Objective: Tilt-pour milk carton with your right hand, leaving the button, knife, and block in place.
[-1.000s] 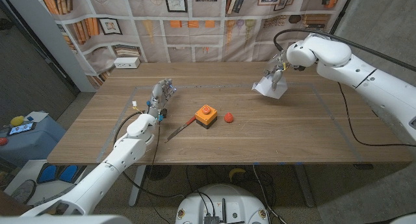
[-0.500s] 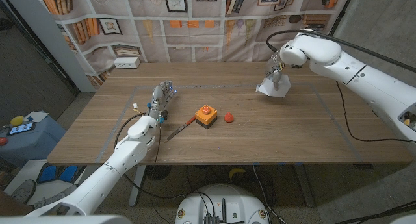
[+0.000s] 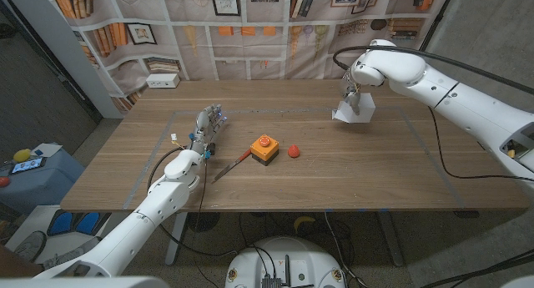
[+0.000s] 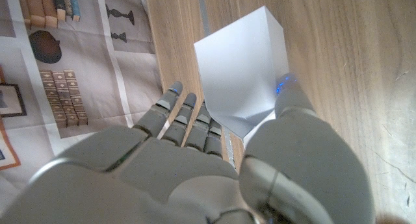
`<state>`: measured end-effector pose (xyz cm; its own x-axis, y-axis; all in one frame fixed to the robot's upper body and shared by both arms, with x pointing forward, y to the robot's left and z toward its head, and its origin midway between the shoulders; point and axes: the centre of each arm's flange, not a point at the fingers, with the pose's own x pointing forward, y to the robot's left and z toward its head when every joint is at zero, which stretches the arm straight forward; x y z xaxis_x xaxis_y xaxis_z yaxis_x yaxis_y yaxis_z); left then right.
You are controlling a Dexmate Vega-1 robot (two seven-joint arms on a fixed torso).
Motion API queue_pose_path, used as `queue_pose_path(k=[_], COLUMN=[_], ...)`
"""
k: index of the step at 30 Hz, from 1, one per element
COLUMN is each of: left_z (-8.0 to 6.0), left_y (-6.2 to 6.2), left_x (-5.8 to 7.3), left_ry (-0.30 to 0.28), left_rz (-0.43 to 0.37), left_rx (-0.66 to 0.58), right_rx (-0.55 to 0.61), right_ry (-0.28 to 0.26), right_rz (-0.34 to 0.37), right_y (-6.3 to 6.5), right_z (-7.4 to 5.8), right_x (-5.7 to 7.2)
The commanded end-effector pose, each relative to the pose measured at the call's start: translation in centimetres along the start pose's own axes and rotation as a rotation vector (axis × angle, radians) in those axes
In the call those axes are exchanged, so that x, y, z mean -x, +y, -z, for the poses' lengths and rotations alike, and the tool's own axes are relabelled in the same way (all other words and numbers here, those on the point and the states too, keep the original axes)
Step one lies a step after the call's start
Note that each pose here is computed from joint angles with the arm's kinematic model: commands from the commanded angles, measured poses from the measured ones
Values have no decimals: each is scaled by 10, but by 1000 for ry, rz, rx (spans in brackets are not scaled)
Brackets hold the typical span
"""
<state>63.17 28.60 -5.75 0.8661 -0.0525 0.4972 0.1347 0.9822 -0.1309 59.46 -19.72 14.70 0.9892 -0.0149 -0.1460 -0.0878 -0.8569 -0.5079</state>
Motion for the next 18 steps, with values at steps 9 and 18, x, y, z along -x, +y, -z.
queue_pose_path(k=[9, 18], left_z=[3, 4], left_y=[0, 0], left_x=[4, 6], left_ry=[6, 7], left_rz=[-1, 0], left_rx=[6, 8], right_rx=[166, 167], right_ry=[75, 79], right_rz=[-47, -54], right_y=[-3, -2], right_z=[-9, -8], right_x=[-4, -4])
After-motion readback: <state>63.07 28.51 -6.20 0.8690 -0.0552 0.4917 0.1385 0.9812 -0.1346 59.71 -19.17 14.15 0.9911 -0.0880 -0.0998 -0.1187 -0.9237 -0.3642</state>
